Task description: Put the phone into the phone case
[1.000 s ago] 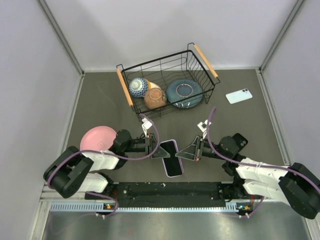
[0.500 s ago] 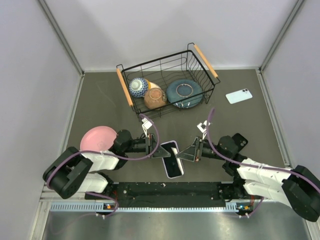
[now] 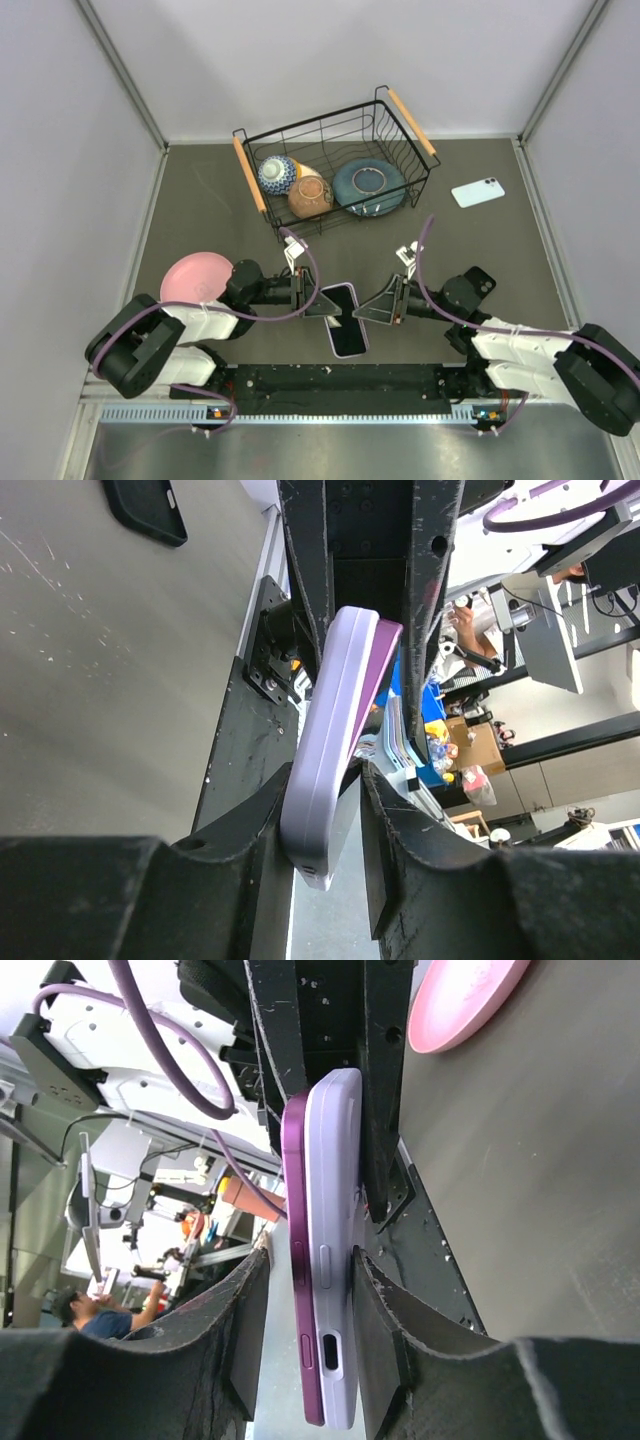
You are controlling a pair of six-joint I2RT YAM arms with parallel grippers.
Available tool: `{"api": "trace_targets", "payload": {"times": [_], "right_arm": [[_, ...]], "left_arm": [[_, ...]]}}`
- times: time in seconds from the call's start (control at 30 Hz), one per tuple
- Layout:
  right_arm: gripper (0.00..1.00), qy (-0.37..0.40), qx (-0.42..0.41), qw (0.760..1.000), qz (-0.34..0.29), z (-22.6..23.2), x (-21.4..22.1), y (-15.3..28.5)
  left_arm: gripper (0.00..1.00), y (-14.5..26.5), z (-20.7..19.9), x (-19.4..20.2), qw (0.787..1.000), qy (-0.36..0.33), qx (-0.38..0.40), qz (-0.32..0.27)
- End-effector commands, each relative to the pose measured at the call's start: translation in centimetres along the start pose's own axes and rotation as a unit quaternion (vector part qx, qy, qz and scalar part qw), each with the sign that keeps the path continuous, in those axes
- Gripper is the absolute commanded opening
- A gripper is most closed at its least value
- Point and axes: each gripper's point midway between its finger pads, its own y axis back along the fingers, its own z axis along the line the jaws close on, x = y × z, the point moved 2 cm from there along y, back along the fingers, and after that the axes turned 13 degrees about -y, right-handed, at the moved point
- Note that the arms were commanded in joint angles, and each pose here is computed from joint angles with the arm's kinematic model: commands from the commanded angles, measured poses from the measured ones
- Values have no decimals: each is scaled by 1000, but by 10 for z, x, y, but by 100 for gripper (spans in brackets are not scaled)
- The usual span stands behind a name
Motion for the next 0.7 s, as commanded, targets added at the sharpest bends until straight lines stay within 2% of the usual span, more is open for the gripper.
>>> {"api": "trace_targets", "payload": {"times": [0.0,0.13,0.17,0.23,0.37,0.47,0.5,0.53,0.57,0.63,0.67], "right_arm": [[33,59,-141,988,10,66,-2,2],[20,57,-147,987,17,65,-1,0],[10,54,-145,988,17,63,-2,-1],[0,53,-141,988,15,61,-3,-3],[0,44,-111,993,9,49,-6,-7],[0,30,-68,997,0,32,-9,-10],[6,34,-66,997,-3,34,-10,-10],[14,34,-59,998,-6,32,-12,-10],[26,36,-42,998,-4,27,-11,-11],[31,42,-27,999,-12,25,-14,-10],[29,55,-20,998,-17,26,-18,-12]], "left_arm": [[35,-3,7,-6,1000,-15,-17,-12],[40,-3,6,-7,1000,-16,-17,-13],[40,-3,6,-6,1000,-16,-18,-12],[41,-3,5,-7,1000,-16,-17,-12],[42,-3,5,-7,1000,-13,-19,-12],[32,-3,7,-7,999,-6,-28,-15],[21,-3,8,-6,999,-1,-33,-14],[16,-4,9,-7,999,-1,-33,-12],[12,-5,10,-5,999,-2,-33,-7],[4,-6,12,-3,999,3,-38,0],[1,-6,12,-2,999,4,-40,1]]}}
